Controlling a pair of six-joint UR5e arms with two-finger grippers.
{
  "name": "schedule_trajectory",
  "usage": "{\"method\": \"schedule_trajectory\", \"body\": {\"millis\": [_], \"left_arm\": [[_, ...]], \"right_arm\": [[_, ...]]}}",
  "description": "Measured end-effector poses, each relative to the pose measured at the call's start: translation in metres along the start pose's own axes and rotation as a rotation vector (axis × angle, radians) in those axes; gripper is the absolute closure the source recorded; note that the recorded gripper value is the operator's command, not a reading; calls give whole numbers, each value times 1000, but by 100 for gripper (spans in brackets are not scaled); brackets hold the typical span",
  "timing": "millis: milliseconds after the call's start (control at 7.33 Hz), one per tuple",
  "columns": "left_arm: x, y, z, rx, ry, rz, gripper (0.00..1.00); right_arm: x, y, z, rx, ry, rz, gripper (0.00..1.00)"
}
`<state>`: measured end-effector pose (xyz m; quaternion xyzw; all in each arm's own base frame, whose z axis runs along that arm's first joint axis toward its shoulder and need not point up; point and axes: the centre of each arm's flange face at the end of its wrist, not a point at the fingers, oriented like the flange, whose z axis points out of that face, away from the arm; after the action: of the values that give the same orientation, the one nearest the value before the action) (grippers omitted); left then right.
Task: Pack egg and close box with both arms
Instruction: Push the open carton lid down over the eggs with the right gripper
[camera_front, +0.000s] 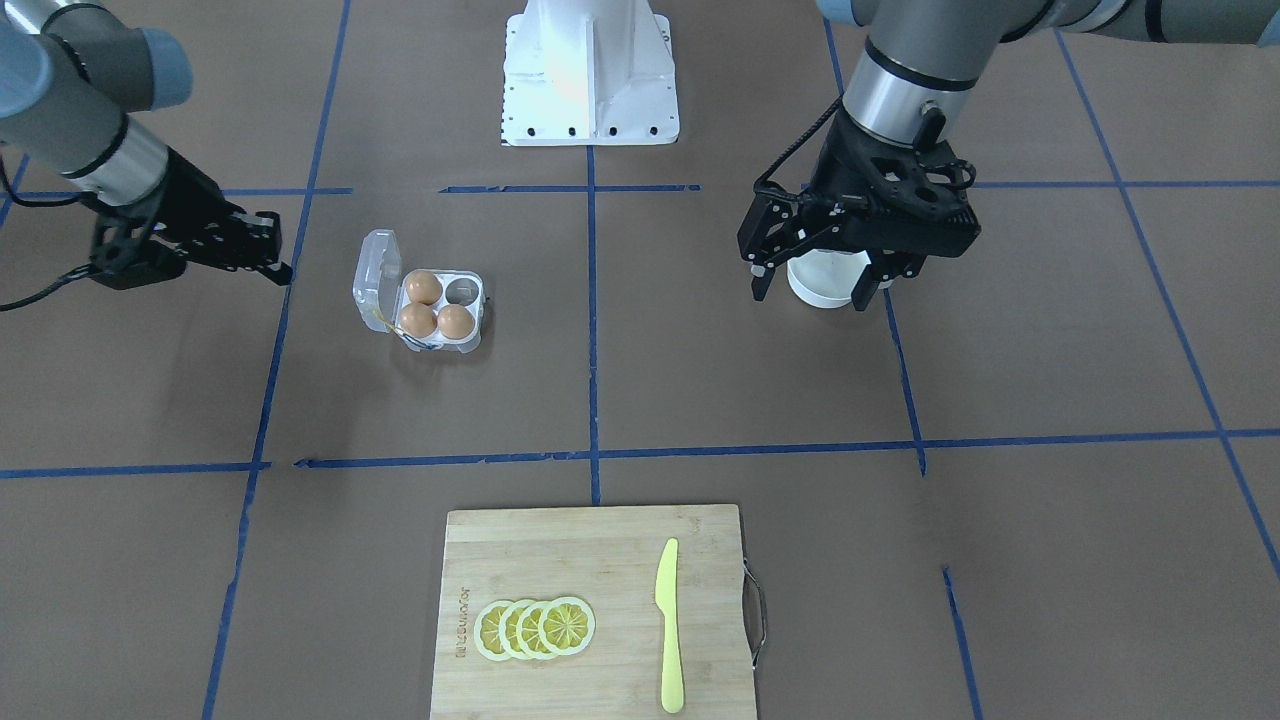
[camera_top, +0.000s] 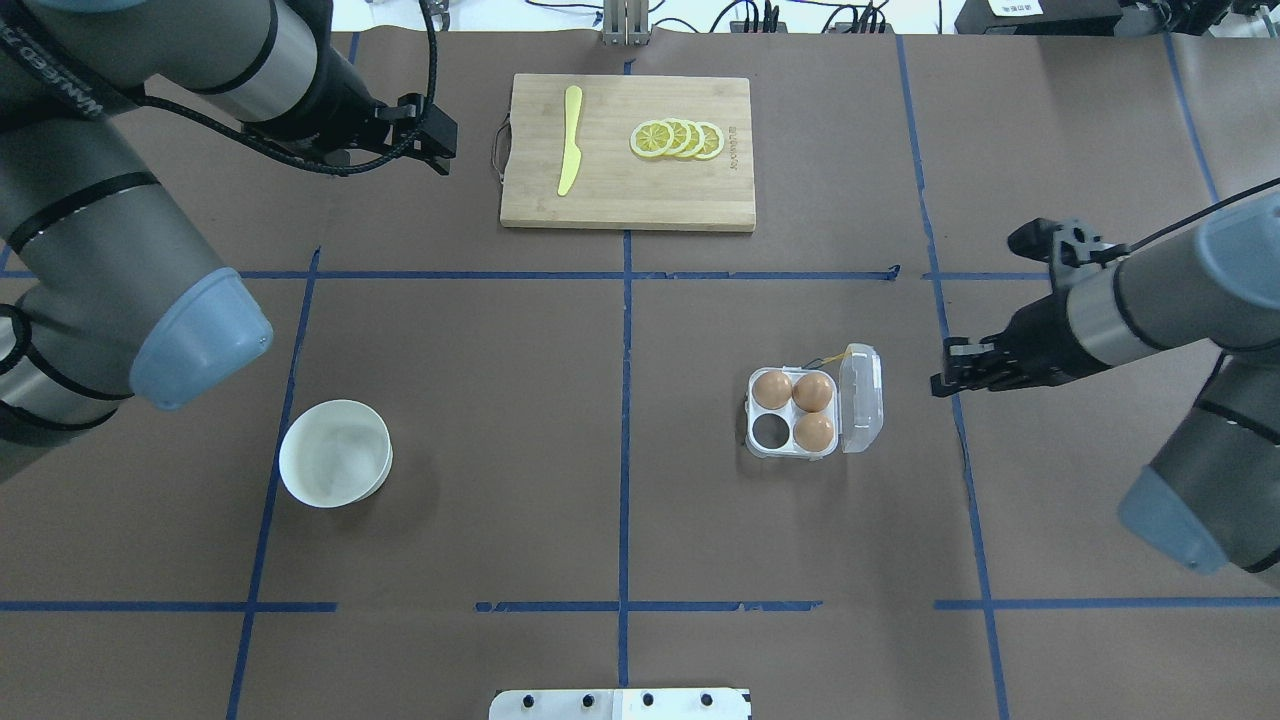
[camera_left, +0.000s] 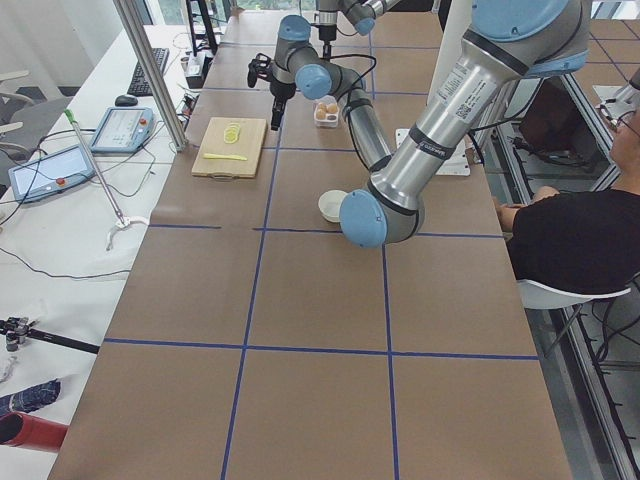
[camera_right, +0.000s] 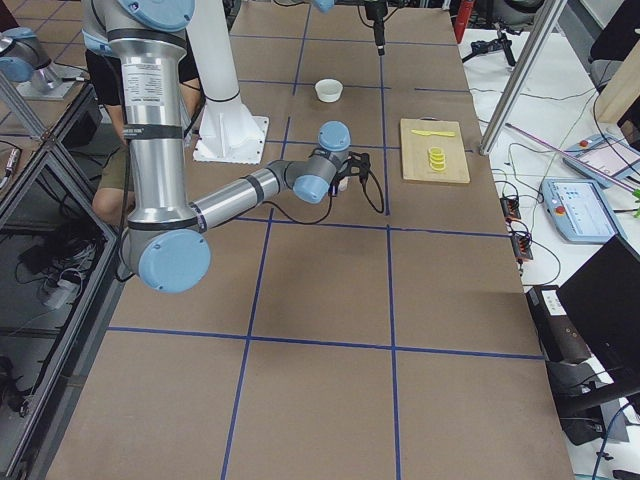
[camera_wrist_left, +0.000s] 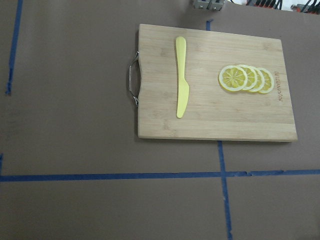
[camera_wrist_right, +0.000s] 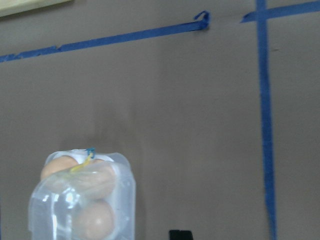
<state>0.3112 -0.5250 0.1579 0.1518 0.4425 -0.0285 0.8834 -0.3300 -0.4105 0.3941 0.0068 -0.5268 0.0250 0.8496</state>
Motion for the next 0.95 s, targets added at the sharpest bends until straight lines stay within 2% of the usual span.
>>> {"method": "schedule_trajectory", "body": {"millis": [273,545,682,818,955], "left_arm": [[-23,-6,-1,7,-25,30,0],[-37,-5,4,2,-42,33,0],[-45,-4,7,-4,-52,36,0],[-60,-4,11,-10,-70,54,0],[-86,-8,11,-22,-92,91,0]], "right_arm": [[-67,-5,38,11,-34,-22,100],[-139,-20,44,23,-63,-44,100],[-168,-23,42,27,-64,-48,55],[-190,-24,37,28,-68,-51,1],[-206,-25,28,34,-69,-40,0]]}}
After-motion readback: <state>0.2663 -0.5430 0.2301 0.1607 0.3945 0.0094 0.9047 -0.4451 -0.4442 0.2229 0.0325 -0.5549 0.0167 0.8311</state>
